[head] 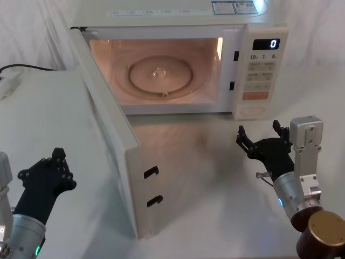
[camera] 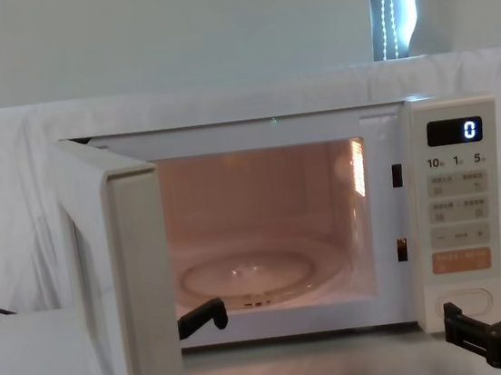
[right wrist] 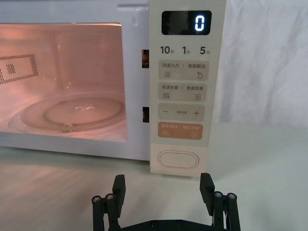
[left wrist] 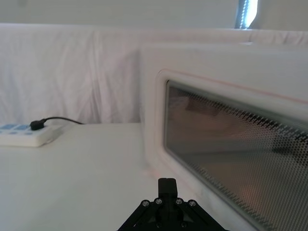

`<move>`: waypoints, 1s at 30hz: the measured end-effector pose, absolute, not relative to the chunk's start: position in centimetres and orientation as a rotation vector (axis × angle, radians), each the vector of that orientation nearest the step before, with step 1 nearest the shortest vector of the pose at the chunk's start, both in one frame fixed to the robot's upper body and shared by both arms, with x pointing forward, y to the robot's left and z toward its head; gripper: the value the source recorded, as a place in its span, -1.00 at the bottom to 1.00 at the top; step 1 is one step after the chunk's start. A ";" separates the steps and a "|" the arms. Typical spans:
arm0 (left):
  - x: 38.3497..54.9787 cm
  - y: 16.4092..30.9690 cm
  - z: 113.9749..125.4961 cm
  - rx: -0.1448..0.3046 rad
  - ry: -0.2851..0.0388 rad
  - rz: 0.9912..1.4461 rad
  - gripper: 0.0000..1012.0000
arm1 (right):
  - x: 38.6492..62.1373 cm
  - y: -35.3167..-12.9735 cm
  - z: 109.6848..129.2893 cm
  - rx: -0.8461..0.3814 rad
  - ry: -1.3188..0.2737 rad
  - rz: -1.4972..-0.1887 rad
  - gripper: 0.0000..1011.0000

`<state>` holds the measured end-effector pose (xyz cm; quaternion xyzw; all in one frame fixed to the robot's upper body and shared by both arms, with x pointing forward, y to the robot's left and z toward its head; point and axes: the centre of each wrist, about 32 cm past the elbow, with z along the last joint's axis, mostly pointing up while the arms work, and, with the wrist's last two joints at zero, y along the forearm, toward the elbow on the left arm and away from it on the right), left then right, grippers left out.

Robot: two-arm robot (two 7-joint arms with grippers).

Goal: Press the button to open the microwave door with one hand; close the microwave door with the other hand.

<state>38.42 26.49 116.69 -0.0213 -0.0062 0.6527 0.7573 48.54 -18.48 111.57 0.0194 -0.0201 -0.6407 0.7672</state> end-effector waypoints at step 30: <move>41.5 24.9 122.3 -0.112 -0.163 1.294 -1.00 | 48.5 -18.5 111.6 0.042 -0.044 -1.391 0.98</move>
